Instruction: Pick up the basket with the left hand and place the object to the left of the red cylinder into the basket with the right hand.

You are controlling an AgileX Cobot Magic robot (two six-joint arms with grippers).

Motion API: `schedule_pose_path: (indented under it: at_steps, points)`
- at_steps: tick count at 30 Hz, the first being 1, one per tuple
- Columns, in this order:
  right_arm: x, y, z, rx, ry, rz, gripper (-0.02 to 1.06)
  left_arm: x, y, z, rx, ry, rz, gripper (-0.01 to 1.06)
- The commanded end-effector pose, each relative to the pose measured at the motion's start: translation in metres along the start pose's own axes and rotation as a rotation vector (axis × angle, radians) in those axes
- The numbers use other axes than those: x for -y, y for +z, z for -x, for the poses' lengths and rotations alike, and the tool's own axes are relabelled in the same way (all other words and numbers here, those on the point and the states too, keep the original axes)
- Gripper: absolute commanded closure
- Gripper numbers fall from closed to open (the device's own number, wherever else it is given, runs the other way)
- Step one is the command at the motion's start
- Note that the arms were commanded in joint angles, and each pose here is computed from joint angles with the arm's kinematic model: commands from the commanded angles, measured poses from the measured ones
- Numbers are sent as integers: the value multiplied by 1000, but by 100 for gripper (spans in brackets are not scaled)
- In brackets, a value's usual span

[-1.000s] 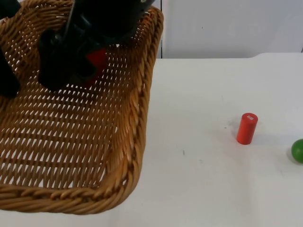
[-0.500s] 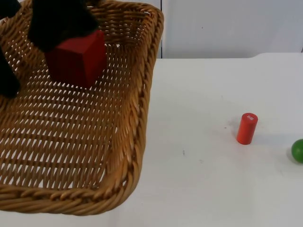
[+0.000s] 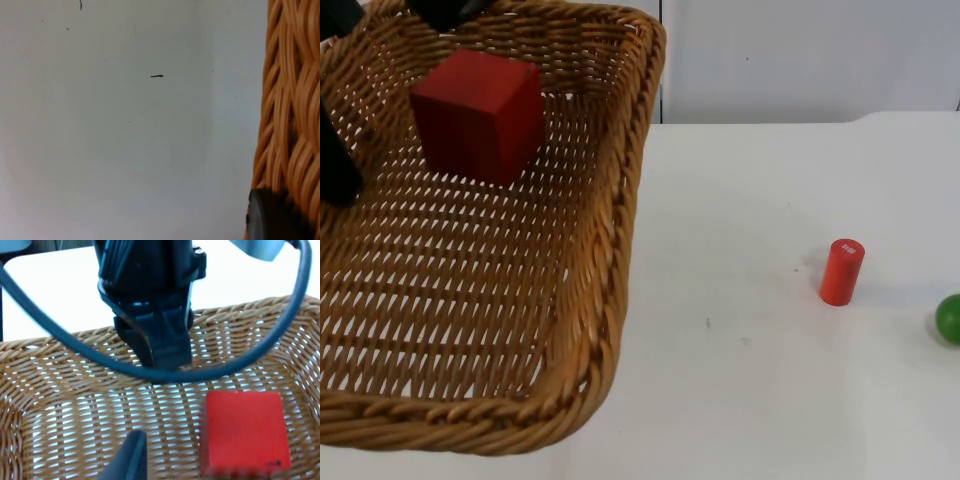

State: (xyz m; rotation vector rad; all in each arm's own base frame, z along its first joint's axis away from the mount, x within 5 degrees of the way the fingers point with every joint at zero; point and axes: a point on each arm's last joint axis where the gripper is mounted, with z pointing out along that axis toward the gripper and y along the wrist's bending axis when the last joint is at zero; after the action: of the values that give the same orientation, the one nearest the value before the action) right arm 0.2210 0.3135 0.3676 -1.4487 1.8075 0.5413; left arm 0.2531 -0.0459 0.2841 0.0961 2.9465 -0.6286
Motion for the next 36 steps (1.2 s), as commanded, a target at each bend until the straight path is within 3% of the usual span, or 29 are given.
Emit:
schedule_pose_path:
  at_steps: [1,25,32,36]
  points:
    - [-3,-9,-3,43,10,-24,5,6,-3,-1,13,-3,-36,105]
    - [-8,-14,-12,60,45,-17,5,5,-3,-1,11,-2,-33,105]
    - [-9,-14,-13,55,49,-11,5,-2,12,7,-36,-5,-32,105]
    - [-9,-13,-14,52,55,-4,5,-7,24,17,-14,-3,-27,105]
